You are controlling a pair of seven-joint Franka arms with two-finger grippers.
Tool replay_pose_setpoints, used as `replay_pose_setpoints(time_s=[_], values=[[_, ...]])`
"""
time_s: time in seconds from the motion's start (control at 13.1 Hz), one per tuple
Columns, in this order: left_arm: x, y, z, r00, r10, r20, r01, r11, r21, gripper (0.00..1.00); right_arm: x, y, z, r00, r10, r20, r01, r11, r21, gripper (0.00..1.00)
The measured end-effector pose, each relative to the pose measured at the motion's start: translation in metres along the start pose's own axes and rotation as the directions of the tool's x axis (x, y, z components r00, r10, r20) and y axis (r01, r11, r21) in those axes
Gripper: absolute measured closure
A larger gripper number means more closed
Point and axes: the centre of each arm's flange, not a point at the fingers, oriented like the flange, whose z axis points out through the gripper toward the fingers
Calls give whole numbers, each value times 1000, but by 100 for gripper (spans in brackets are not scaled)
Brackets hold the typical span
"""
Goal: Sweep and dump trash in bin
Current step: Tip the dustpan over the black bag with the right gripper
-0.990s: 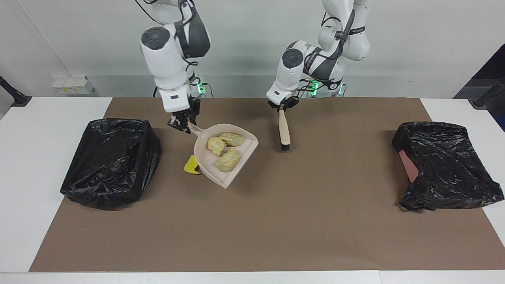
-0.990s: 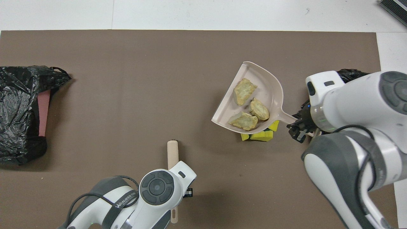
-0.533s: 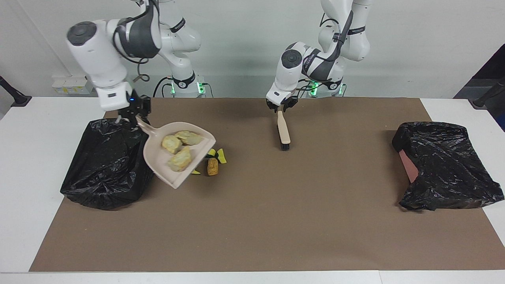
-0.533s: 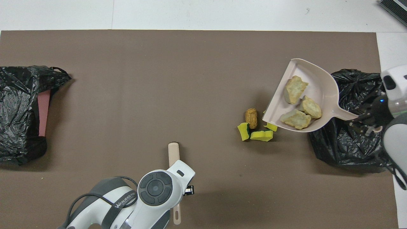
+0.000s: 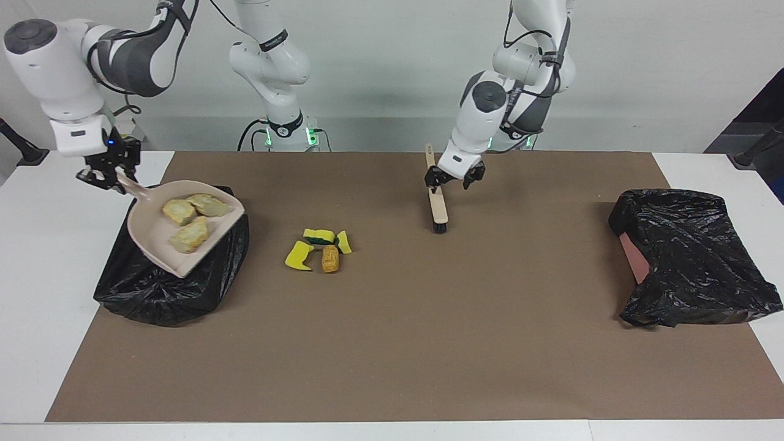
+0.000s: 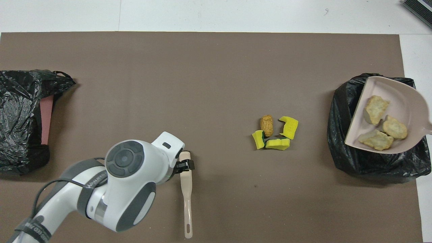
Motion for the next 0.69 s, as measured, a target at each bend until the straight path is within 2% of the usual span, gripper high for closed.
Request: replay_pose_setpoints(time_s=[0.23, 0.46, 0.69], values=[[59, -41, -37, 998, 7, -68, -10, 999, -43, 0, -29, 4, -4, 992, -73, 106, 76, 997, -32, 69], [103, -90, -78, 989, 3, -145, -14, 997, -74, 0, -31, 9, -8, 961, -204, 187, 216, 976, -43, 69], [131, -136, -108, 980, -33, -196, 16, 996, -90, 0, -23, 13, -9, 913, -309, 266, 326, 945, -21, 69]])
